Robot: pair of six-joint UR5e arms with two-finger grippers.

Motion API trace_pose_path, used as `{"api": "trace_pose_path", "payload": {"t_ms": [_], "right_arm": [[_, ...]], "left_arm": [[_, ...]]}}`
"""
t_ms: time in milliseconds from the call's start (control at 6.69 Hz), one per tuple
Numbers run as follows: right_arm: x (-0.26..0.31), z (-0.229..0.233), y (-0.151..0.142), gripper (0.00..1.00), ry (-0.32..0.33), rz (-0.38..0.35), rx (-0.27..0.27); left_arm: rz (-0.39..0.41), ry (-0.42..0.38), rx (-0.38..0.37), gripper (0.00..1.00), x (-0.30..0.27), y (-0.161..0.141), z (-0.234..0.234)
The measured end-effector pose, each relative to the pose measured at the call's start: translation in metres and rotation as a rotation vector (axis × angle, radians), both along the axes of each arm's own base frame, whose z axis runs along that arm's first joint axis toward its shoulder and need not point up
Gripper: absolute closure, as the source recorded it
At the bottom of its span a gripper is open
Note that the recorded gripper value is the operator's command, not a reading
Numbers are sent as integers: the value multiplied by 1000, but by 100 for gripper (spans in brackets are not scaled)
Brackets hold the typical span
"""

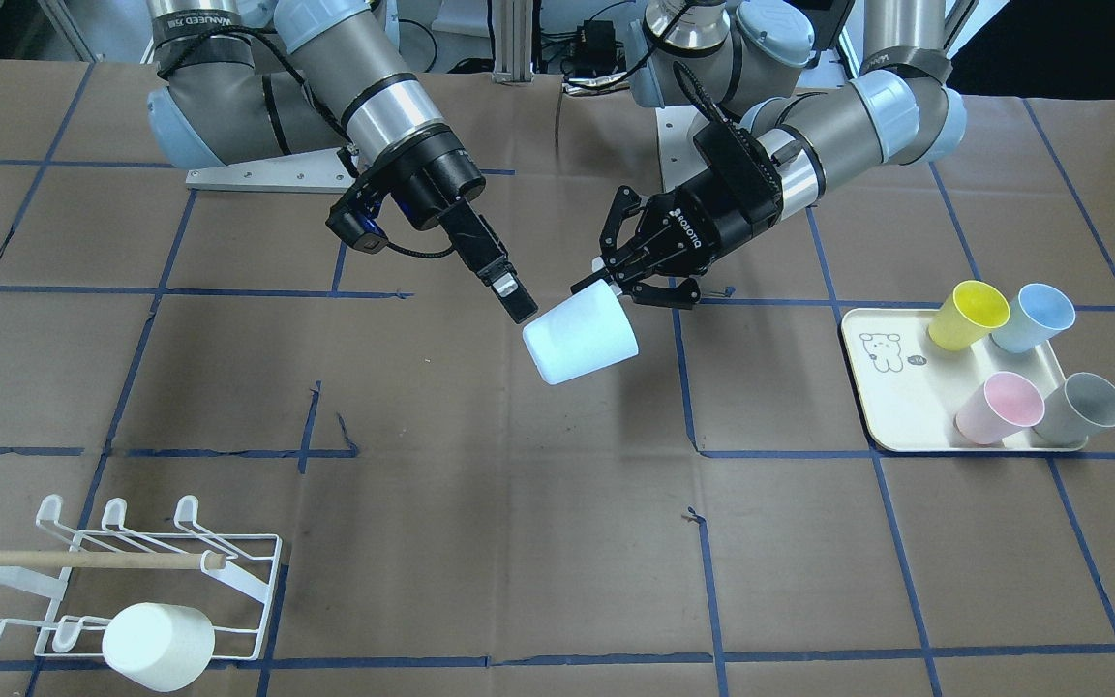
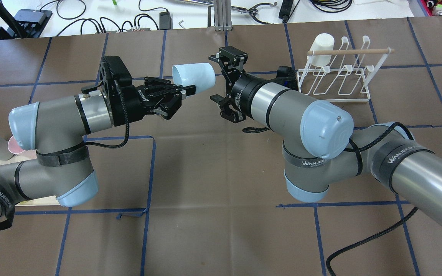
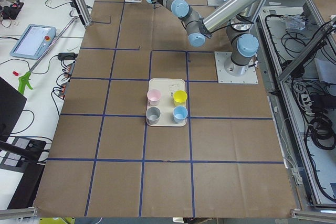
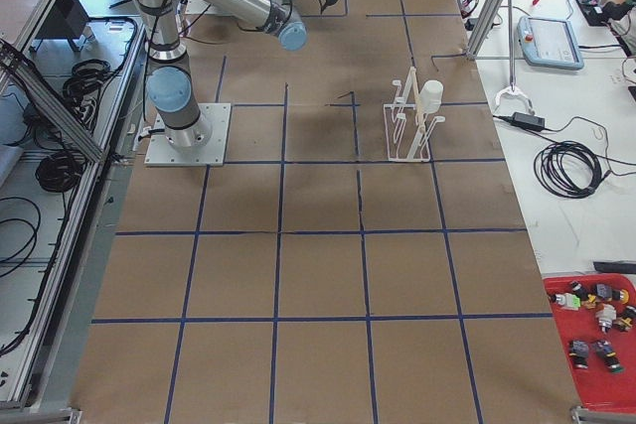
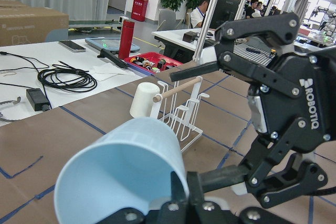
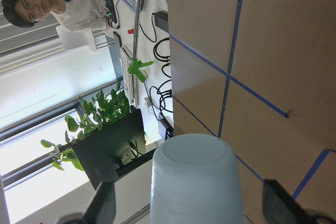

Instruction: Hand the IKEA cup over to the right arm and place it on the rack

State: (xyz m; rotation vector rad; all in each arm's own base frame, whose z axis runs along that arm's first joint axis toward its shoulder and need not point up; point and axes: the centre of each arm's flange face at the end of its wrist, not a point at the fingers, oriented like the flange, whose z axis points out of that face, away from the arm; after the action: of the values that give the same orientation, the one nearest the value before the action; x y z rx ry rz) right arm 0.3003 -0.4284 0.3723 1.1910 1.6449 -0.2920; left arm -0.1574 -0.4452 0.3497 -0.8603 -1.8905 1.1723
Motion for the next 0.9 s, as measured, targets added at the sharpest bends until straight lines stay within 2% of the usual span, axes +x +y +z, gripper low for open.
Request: {"api": "trace_pose_path", "payload": {"t_ms": [896], "right_arm": [[26, -12, -15, 4, 8, 40, 8]], "left_arm": [[0, 0, -1, 92, 0, 0, 1]]}}
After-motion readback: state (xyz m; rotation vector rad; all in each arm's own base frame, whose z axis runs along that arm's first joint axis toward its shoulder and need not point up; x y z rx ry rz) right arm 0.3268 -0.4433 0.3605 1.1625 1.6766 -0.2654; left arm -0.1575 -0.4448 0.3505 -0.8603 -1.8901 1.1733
